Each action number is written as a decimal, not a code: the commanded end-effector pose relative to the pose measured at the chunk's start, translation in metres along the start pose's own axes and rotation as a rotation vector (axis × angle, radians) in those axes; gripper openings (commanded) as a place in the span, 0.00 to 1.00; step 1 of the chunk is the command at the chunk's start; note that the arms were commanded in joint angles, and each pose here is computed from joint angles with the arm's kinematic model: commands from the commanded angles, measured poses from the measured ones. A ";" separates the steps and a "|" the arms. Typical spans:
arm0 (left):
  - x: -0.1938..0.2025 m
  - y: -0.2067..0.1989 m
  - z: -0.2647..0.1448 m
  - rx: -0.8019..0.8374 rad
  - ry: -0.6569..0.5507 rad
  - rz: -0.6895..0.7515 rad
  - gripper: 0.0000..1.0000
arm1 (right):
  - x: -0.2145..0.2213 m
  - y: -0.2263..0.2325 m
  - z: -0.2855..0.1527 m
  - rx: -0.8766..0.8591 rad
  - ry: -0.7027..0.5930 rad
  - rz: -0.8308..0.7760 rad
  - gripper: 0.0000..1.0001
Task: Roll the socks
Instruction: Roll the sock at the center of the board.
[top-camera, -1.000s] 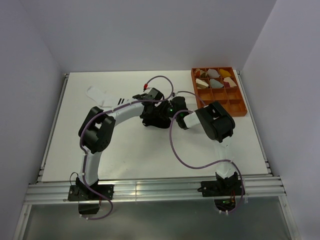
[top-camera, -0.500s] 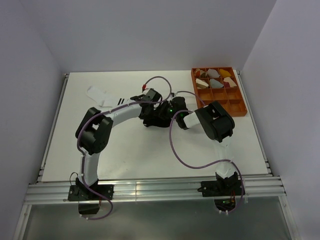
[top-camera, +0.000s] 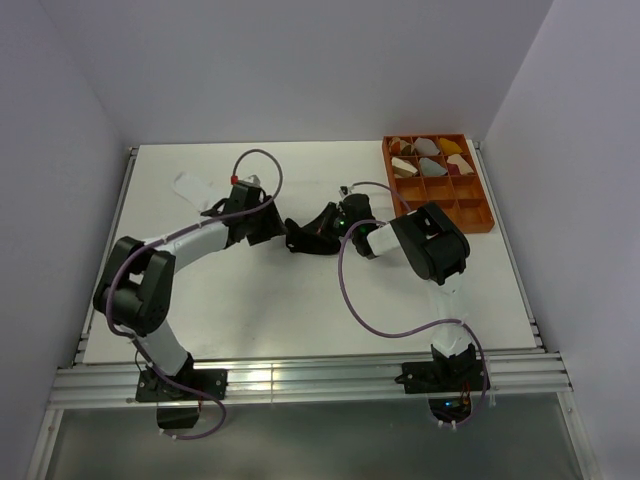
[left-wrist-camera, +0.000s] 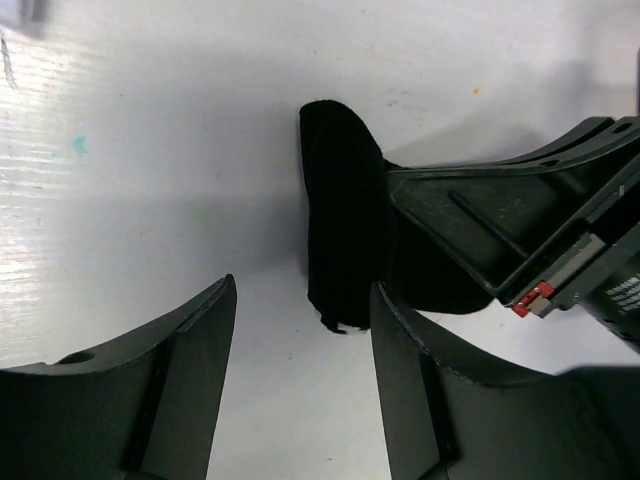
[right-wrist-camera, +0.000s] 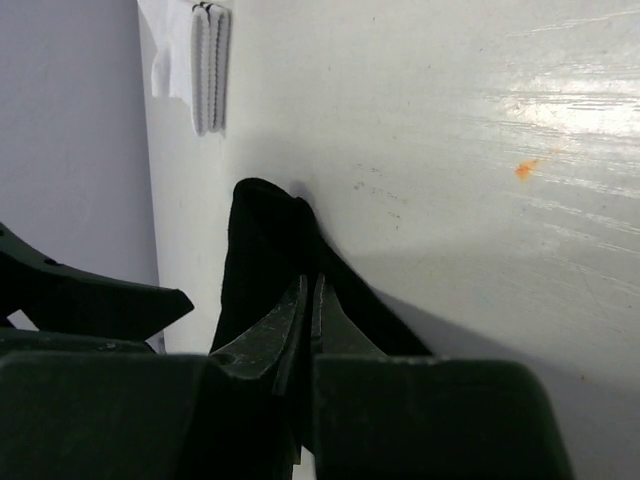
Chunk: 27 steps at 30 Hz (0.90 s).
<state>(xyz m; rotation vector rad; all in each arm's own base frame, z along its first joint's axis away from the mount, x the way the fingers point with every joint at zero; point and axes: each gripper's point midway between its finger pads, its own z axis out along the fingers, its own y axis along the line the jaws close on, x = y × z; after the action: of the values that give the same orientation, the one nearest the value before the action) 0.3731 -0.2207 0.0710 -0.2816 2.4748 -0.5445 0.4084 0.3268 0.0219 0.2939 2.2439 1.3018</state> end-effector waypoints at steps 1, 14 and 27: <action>-0.013 -0.028 -0.009 0.195 -0.037 -0.087 0.60 | 0.000 0.001 0.000 0.038 0.001 -0.048 0.00; 0.003 -0.030 0.014 0.298 0.049 -0.180 0.61 | -0.002 0.002 -0.002 0.047 -0.017 -0.087 0.00; 0.026 -0.011 0.039 0.249 0.114 -0.196 0.53 | -0.001 0.003 -0.002 0.047 -0.017 -0.100 0.00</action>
<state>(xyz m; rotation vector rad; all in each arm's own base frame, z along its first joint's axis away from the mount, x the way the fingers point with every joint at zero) 0.3744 -0.2465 0.0382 -0.4207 2.4758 -0.9312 0.4092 0.3264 0.0220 0.2358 2.2405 1.2470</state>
